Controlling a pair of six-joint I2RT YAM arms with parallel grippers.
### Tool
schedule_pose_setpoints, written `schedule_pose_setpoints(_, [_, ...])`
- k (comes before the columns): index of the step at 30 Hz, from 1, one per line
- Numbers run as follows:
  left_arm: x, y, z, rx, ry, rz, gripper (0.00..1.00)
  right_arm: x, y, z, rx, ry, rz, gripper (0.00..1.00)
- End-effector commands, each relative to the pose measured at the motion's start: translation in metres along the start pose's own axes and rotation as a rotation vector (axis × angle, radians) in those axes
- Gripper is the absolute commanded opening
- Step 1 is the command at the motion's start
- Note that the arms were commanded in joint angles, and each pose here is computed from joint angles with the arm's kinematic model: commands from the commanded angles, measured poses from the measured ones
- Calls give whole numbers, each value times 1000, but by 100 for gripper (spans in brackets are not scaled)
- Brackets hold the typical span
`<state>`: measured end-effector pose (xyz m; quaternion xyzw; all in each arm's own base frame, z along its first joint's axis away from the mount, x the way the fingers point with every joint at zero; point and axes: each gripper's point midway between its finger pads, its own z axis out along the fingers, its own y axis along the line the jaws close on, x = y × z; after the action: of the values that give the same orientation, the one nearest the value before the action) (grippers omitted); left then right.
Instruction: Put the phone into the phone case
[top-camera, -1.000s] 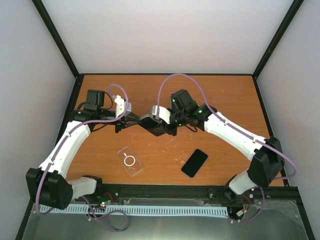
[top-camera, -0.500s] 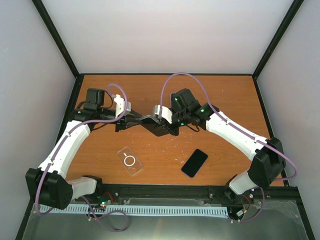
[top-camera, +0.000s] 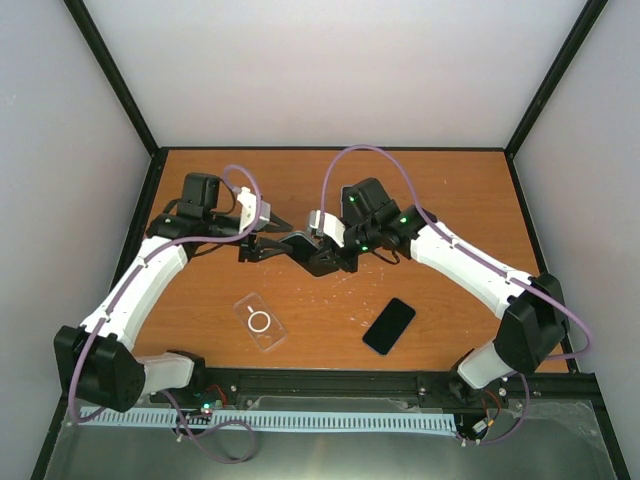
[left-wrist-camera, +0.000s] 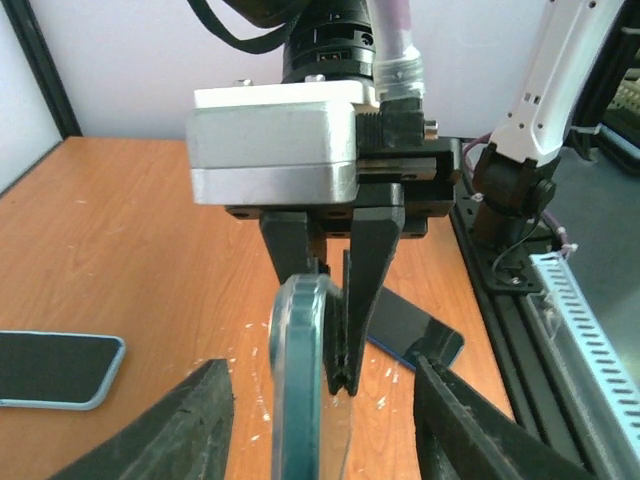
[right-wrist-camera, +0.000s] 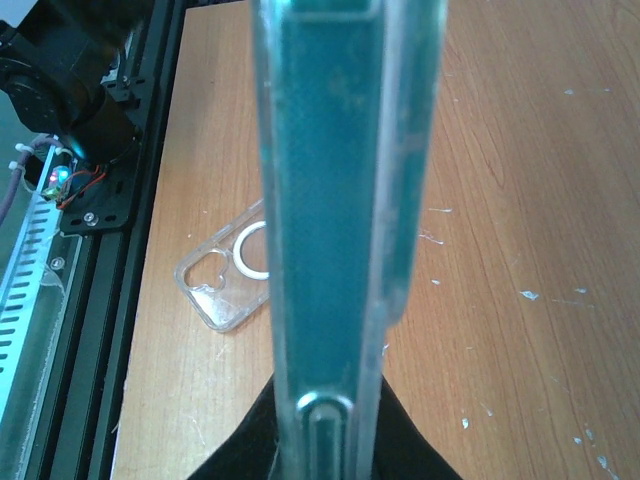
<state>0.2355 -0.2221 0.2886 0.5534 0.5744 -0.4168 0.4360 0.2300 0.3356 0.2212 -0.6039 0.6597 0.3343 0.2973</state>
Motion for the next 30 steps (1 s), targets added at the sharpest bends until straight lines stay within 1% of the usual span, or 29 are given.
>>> schedule_pose_setpoints(1, [-18,1,11,21,-9,57,45,-14,0,-2,-19,-50,0,3])
schedule_pose_setpoints(3, [-20,0,13,32,-12,59,35,-13,0,-1,-22,-50,9,3])
schedule_pose_setpoints(5, [-21,2,14,27,-12,62,21,-12,0,1,-29,-47,23,3])
schedule_pose_setpoints(7, [-22,3,13,23,-13,64,10,-10,-1,2,-38,-44,42,3])
schedule_pose_setpoints(8, [-22,3,13,22,-13,61,6,-8,-2,2,-40,-41,52,3])
schedule_pose_setpoints(9, [-22,3,13,19,-12,59,5,-7,-4,2,-41,-39,64,3])
schedule_pose_setpoints(10, [-21,4,14,16,-10,55,7,-5,-6,3,-46,-39,78,3])
schedule_pose_setpoints(11, [-20,5,14,10,-6,47,15,-5,-8,2,-49,-45,89,3])
schedule_pose_setpoints(12, [-19,8,13,-4,2,42,25,-5,-10,1,-53,-52,105,3])
schedule_pose_setpoints(14, [-18,11,13,-23,18,35,48,-5,-16,-3,-48,-64,133,3])
schedule_pose_setpoints(16, [-17,15,12,-47,28,22,63,-4,-26,-8,-41,-76,172,3])
schedule_pose_setpoints(18, [-16,19,11,-69,37,13,74,-1,-37,-13,-34,-89,224,3])
schedule_pose_setpoints(20, [-14,23,10,-91,48,6,97,4,-49,-18,-27,-98,275,3])
schedule_pose_setpoints(21, [-12,25,10,-103,56,1,99,7,-56,-20,-20,-101,301,3])
schedule_pose_setpoints(22, [-11,27,9,-112,60,0,100,11,-64,-23,-12,-104,328,3])
schedule_pose_setpoints(30, [-5,38,12,-136,75,-29,100,42,-133,-46,85,-102,517,3])
